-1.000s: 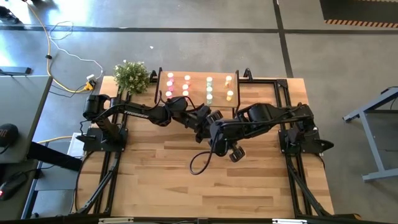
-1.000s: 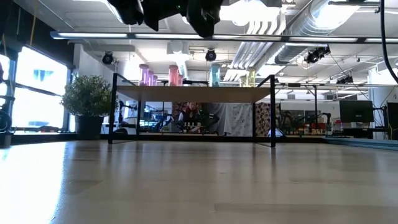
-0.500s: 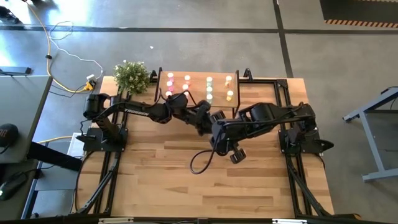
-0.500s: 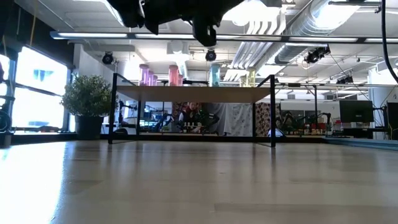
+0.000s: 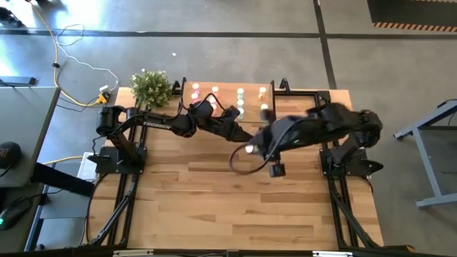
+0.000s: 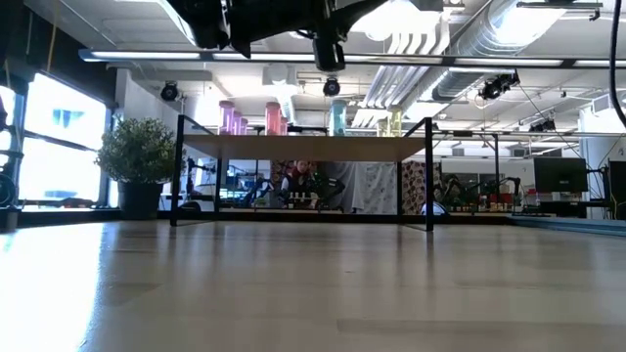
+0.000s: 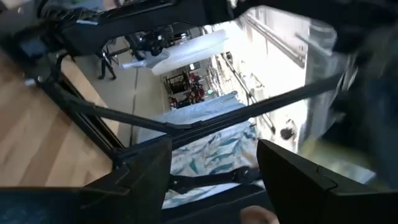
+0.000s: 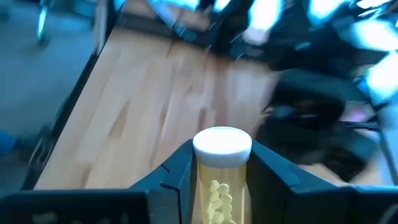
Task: Pick and place medicine bottles onto shelf by color
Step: Put the yellow pill bottle on the shelf aligned with the other yellow pill bottles
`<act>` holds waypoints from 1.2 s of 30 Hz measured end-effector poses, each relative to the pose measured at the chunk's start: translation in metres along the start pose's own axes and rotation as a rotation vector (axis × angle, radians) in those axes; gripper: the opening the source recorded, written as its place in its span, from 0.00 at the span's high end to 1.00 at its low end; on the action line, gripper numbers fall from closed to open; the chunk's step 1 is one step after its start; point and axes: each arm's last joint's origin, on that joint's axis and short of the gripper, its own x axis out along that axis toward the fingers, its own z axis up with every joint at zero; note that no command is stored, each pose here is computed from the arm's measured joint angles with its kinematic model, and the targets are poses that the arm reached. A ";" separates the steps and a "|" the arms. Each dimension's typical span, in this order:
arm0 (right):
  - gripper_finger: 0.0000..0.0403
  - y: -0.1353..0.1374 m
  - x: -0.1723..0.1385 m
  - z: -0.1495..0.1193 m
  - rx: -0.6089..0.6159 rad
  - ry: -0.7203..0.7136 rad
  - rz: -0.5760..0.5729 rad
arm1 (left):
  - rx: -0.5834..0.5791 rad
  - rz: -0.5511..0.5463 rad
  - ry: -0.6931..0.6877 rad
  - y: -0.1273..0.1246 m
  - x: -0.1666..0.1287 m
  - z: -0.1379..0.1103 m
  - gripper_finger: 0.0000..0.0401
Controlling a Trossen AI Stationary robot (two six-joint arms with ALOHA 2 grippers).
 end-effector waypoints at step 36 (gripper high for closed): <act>0.73 -0.023 -0.106 -0.088 0.387 -0.383 -0.681 | 0.792 0.100 -0.116 -0.084 -0.028 -0.019 0.43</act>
